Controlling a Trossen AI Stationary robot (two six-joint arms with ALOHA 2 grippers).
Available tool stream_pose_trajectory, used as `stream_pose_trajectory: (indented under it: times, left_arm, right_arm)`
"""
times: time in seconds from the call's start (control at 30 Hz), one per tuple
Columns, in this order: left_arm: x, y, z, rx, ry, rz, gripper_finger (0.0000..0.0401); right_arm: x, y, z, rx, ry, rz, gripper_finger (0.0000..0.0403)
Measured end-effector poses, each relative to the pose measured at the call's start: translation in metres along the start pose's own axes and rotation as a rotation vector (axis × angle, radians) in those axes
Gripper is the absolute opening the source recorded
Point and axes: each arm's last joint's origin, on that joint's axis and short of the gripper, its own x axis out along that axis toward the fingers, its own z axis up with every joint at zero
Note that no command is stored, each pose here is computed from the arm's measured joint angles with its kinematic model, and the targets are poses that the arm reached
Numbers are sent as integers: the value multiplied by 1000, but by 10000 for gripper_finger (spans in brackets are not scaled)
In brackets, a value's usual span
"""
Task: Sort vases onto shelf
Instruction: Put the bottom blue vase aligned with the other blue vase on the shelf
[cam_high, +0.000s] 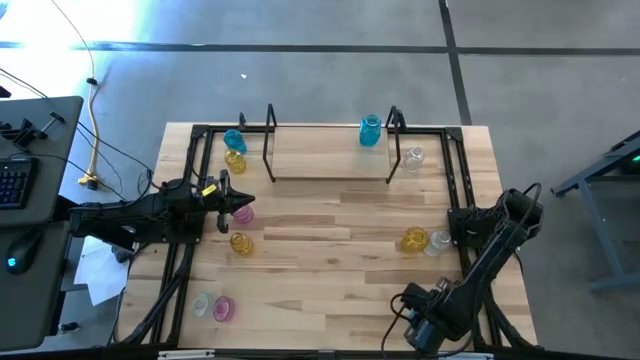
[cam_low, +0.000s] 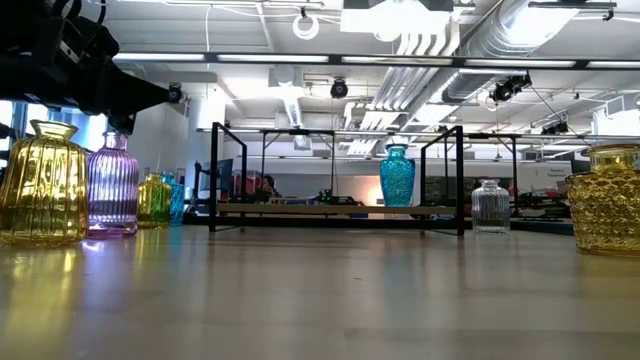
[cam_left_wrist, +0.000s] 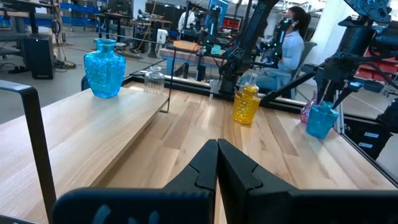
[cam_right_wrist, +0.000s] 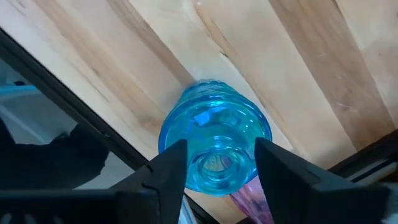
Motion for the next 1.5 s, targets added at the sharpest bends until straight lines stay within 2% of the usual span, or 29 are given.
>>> stream_pose_trajectory:
  times: [0.27,0.4,0.9,1.17,1.5]
  left_arm:
    - [0,0,0,0,0,0,0]
    - [0,0,0,0,0,0,0]
    - [0,0,0,-6,0,0,0]
    - [0,0,0,-7,0,0,0]
    - [0,0,0,-8,0,1,0]
  right_arm:
    - [0,-1,-2,-8,40,-8,229]
    - [0,-1,-6,-17,37,-8,237]
    - [1,-1,-10,-35,-17,-10,164]
    - [1,-2,-9,-64,-22,-15,108]
    - [0,-1,2,-107,-21,-16,111]
